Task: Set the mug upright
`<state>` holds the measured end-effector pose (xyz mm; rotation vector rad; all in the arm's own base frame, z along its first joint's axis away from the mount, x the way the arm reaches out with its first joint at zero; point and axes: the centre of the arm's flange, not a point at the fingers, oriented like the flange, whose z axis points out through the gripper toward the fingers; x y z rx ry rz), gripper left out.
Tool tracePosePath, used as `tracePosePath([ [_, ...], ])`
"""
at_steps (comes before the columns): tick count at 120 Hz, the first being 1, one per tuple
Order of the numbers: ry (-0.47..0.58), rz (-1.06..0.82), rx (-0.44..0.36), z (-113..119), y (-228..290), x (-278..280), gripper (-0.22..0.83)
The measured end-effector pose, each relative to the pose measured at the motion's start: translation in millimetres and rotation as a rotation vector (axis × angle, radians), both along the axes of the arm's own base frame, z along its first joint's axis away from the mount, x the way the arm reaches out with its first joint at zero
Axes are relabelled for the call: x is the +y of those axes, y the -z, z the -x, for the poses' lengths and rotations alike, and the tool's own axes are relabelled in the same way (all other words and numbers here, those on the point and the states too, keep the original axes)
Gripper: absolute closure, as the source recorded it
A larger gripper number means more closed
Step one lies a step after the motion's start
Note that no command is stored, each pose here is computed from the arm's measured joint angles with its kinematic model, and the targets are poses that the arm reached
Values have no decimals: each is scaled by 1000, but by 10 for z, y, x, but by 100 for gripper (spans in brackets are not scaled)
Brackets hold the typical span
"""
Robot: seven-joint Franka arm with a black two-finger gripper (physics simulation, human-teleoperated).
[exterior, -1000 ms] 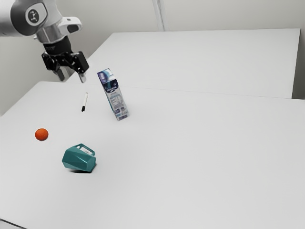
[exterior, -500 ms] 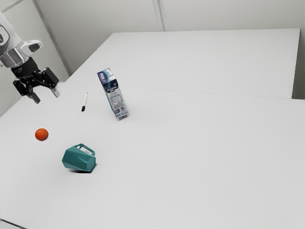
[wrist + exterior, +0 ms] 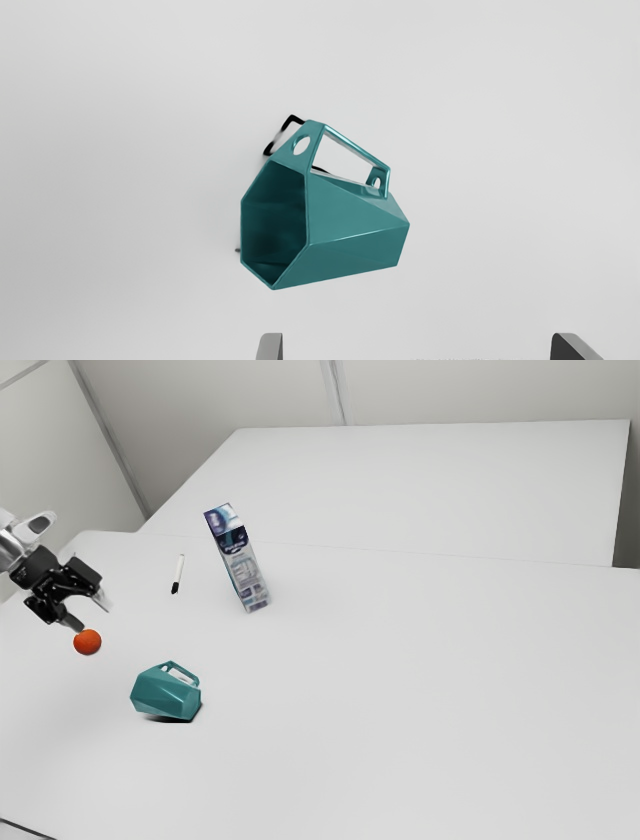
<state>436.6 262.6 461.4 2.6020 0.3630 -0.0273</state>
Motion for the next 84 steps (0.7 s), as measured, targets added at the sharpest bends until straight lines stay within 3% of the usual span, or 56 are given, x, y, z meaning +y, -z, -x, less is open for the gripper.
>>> tracePosePath([
  [38,74,188,-108,151,829,211,2],
  [84,190,351,-223,166,1510,-25,2],
])
